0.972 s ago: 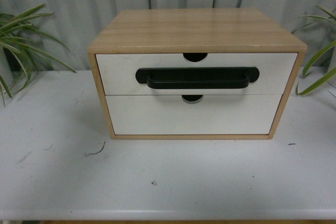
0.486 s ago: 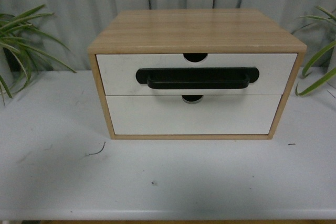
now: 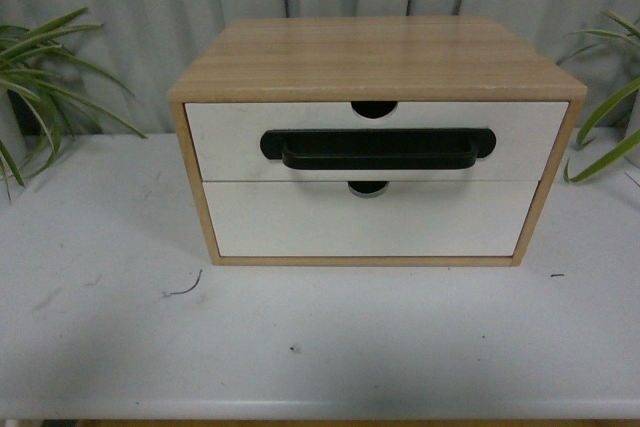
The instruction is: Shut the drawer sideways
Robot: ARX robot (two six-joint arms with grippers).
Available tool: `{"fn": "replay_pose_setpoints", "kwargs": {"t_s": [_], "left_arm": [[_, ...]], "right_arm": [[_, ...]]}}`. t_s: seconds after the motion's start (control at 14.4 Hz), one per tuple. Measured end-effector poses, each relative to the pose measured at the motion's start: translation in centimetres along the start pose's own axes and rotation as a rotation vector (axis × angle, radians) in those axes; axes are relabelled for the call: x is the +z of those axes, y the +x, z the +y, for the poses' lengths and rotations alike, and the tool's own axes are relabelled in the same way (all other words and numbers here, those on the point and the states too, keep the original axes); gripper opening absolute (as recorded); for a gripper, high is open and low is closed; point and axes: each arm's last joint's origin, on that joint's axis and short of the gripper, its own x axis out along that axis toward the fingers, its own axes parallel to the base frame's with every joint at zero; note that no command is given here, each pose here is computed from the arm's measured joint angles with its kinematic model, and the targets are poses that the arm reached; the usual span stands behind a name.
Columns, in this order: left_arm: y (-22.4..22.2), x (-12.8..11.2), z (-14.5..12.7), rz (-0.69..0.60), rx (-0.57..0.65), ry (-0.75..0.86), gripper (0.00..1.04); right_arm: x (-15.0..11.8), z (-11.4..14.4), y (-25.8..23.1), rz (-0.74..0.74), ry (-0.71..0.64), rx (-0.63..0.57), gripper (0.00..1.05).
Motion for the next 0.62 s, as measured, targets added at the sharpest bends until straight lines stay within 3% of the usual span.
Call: {"fn": "replay_pose_setpoints", "kwargs": {"t_s": [0.49,0.62], "left_arm": [[-1.4,-1.4,0.0,-0.011,0.0,0.005,0.02],[-1.6,-2.2,0.0,-0.008,-0.003,0.006,0.02]], "right_arm": [[-2.0,0.0,-1.3,0.041,0.0,0.0,0.02],[-2.2,0.0,-1.8,-0.012,0.001,0.0,0.02]]}}
